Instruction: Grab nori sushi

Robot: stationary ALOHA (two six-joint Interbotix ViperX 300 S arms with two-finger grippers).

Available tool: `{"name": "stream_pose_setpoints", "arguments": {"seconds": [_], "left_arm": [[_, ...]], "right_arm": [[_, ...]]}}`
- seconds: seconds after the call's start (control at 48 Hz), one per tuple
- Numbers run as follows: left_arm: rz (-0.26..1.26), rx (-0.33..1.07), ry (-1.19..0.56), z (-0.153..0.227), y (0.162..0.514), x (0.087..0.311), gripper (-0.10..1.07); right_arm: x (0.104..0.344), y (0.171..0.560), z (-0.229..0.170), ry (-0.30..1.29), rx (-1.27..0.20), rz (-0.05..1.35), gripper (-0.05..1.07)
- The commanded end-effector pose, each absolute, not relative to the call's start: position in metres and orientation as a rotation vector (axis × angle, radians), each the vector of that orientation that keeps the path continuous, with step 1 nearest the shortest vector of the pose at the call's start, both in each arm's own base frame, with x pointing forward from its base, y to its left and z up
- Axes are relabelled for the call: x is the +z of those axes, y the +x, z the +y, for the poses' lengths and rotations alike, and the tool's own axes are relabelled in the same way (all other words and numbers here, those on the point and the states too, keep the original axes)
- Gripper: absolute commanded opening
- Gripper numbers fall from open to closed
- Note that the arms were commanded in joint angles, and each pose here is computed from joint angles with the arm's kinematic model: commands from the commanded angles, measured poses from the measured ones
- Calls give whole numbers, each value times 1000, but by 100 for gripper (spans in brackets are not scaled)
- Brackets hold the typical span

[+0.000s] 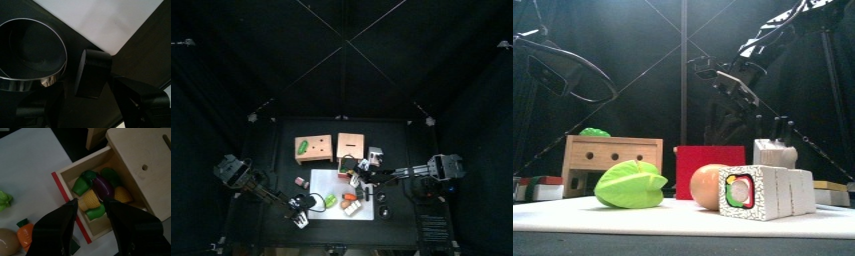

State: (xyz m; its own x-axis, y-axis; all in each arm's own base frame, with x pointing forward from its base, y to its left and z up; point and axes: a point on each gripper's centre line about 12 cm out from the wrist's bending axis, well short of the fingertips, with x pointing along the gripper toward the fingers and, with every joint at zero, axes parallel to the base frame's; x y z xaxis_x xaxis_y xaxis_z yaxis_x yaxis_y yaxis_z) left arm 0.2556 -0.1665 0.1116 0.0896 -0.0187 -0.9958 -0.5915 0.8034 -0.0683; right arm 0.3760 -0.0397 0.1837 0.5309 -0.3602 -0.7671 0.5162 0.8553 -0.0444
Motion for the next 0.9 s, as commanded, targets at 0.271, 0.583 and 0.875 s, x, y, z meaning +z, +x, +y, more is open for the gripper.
{"name": "stream_pose_setpoints", "arguments": {"seconds": [0.271, 0.583, 0.875], "left_arm": [[1415, 440, -528, -166, 257, 123, 59], [1372, 420, -542, -160, 253, 158, 57], [1338, 410, -514, -157, 255, 163, 57]], "right_arm": [[197, 380, -42, 203, -524, 827, 82], [198, 381, -42, 199, -520, 826, 82], [199, 381, -42, 202, -522, 823, 82]]}}
